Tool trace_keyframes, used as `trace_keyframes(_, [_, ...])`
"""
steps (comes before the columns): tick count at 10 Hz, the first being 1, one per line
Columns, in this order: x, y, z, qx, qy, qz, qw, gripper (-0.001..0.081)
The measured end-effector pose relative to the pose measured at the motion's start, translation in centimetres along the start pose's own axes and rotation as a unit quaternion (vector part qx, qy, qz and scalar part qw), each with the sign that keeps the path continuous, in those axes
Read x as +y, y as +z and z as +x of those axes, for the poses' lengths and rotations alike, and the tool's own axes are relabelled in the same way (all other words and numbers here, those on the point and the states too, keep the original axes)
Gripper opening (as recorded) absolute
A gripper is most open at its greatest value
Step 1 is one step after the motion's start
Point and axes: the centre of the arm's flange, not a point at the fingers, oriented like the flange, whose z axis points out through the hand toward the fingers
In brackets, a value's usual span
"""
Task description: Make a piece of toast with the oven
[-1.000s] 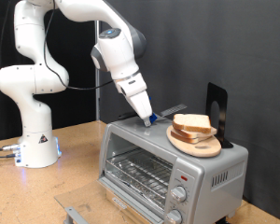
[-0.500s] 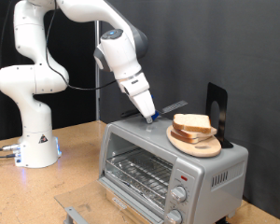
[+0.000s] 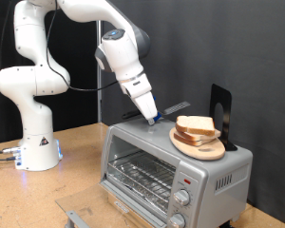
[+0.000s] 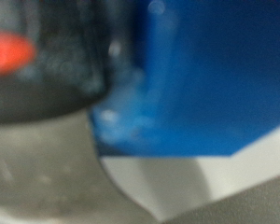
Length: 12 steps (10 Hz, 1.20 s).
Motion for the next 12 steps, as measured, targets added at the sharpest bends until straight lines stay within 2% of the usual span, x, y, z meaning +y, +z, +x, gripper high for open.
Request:
trace_keyframes(3, [2.4,-1.7,-0.3,-0.020,0.023,-0.013,0.9995,0.0482])
trace_keyframes(5, [3.6,-2.5,-0.2,-0.021,0.038,-0.025,0.9987,0.0484])
trace_keyframes(6, [3.9,-2.7,-0.1,-0.022,0.043,-0.030,0.9983,0.0694])
trace_keyframes(7, [4.2,-2.9,-0.1,-0.021,0.046,-0.033,0.9982,0.0777])
trace_keyframes(9, [4.5,-3.2,0.1,-0.020,0.046,-0.033,0.9982,0.0799])
trace_keyframes(12, [4.1,-4.0,0.7,-0.015,0.007,-0.011,0.9998,0.0805])
